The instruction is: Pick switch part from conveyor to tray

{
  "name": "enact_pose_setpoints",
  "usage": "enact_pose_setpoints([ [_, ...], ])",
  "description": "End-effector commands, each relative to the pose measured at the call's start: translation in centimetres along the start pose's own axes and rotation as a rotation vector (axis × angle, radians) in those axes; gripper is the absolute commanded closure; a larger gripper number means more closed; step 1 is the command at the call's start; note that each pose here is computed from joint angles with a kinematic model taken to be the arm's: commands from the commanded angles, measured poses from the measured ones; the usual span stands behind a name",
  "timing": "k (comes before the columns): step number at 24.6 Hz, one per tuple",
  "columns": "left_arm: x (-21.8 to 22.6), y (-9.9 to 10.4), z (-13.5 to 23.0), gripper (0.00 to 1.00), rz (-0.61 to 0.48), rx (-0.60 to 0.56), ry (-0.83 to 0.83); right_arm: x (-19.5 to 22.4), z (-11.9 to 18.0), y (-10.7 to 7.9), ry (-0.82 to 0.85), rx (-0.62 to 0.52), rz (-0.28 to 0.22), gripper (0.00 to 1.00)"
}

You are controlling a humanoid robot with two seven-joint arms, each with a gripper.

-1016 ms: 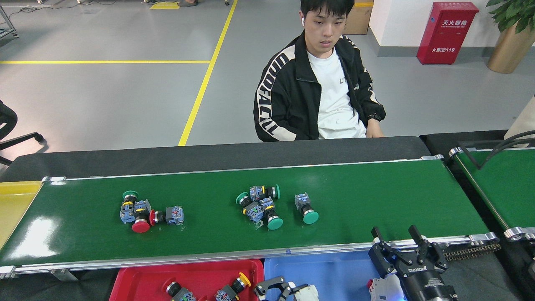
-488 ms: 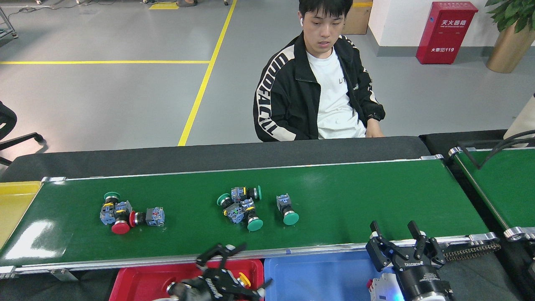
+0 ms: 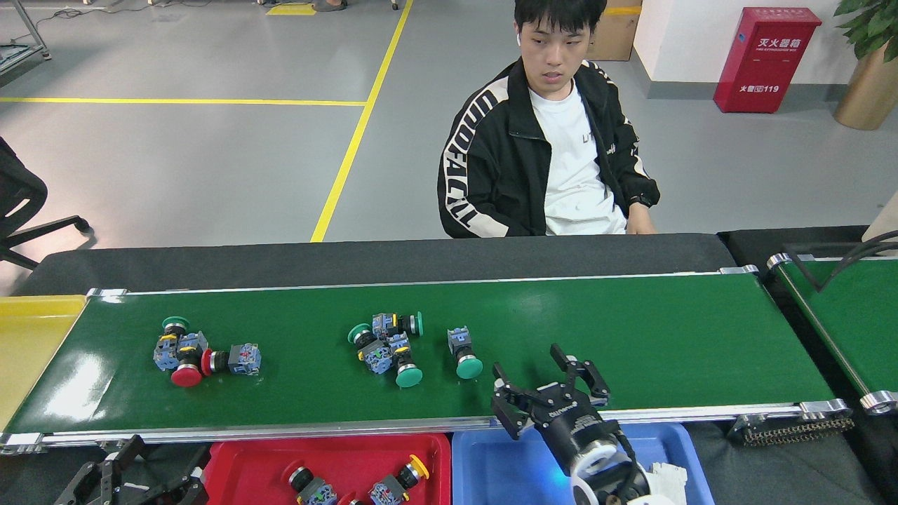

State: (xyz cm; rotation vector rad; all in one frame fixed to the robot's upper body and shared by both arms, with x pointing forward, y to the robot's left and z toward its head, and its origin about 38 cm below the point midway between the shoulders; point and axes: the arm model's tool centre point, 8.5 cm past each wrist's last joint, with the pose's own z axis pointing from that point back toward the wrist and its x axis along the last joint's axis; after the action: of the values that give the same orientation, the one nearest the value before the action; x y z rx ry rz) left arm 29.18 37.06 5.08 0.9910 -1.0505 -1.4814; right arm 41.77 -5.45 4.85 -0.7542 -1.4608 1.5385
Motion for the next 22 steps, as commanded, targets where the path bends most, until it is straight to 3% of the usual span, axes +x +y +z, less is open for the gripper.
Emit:
enact_pose_setpoints([
  [1, -1.0, 0.8, -1.4, 0.00, -0.008, 0.001, 0.062, 2.1, -1.8, -0.7, -0.043, -0.005, 0.014, 0.02],
  [9, -5.6, 2.5, -9.4, 0.00, -0.004, -0.051, 0.191, 4.6, -3.8, -0.6, -0.088, 0.028, 0.098, 0.07],
  [12, -7.0, 4.0, -12.1, 0.00, -0.003, -0.046, 0.215, 4.1, -5.5, -1.2, -0.096, 0.038, 0.084, 0.11],
  [15, -8.0, 3.8, -13.1, 0.00, -0.021, -0.069, 0.228, 5.2, -7.3, -2.1, -0.147, 0.059, 0.086, 0.12],
  [18, -6.9, 3.6, -14.6, 0.07, -0.034, -0.080, 0.193, 5.5, -8.5, -4.0, -0.170, 0.018, 0.072, 0.32],
  [20, -6.1, 3.5, -15.6, 0.22, -0.045, -0.106, 0.167, 5.4, -9.0, -5.0, -0.178, 0.008, 0.075, 0.47],
  [22, -5.1, 4.0, -17.2, 0.51, -0.061, -0.131, 0.127, 4.8, -8.9, -3.4, -0.200, 0.056, 0.097, 0.72],
])
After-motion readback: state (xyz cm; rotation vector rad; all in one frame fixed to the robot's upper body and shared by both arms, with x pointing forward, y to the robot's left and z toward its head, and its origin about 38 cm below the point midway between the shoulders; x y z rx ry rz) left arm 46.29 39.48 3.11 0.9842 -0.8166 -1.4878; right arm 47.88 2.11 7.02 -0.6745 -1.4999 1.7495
